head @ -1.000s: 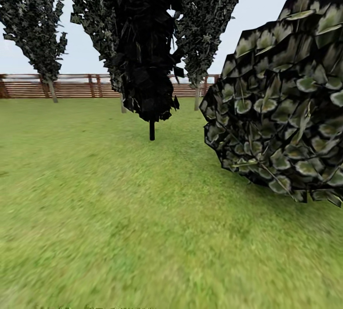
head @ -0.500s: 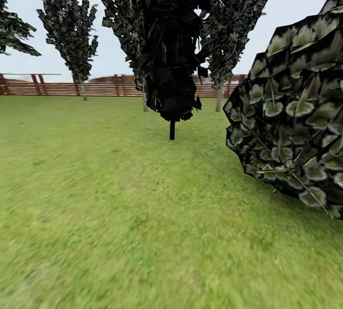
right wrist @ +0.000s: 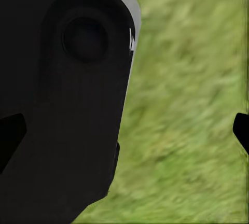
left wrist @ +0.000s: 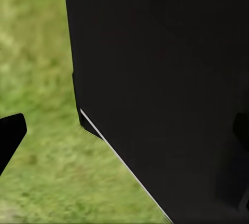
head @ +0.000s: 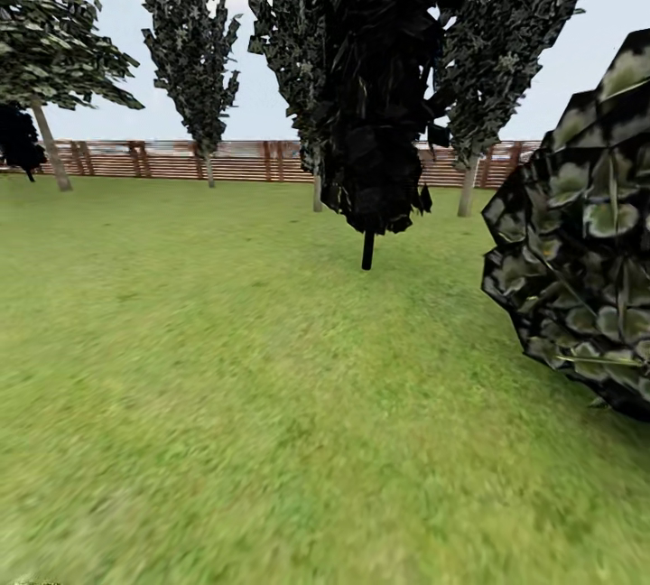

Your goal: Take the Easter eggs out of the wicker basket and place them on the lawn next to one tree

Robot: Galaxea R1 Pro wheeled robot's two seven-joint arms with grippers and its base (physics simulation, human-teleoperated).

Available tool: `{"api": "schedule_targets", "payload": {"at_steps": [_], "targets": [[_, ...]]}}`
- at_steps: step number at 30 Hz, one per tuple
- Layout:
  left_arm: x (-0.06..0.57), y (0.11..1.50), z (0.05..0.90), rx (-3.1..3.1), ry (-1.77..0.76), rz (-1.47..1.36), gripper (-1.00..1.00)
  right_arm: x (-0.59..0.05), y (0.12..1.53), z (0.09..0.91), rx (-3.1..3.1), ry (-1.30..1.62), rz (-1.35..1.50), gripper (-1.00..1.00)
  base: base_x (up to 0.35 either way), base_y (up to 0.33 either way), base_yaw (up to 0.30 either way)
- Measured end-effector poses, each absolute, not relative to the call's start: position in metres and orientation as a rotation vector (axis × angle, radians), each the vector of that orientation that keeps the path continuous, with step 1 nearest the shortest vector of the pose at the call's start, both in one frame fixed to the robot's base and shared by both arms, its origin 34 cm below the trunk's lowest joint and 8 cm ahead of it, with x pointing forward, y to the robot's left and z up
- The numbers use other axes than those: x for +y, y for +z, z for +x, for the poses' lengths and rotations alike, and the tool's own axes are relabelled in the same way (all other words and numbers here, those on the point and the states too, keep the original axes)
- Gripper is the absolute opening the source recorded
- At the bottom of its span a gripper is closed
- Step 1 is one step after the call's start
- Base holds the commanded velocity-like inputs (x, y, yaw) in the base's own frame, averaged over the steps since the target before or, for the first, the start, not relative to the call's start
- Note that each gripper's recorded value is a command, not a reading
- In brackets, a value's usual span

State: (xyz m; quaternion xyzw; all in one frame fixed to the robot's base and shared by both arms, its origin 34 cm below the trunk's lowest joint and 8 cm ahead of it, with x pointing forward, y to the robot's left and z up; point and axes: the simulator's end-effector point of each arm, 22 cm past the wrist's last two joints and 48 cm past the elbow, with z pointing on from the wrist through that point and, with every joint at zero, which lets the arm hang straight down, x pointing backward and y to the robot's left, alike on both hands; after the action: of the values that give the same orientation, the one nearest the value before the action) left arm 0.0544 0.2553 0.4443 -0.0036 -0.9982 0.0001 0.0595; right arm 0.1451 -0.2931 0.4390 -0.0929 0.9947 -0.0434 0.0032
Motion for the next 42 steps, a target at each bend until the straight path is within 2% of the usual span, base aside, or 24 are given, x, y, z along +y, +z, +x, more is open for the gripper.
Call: {"api": "schedule_targets", "payload": {"at_steps": [42], "targets": [[0.2551, 0.4444, 0.0541, -3.021, 0.002, -0.013, 1.0, -0.294, 0.4391, 0.1452, 3.118, -0.138, -0.299, 1.0, 0.326, 0.0, 0.3]]}}
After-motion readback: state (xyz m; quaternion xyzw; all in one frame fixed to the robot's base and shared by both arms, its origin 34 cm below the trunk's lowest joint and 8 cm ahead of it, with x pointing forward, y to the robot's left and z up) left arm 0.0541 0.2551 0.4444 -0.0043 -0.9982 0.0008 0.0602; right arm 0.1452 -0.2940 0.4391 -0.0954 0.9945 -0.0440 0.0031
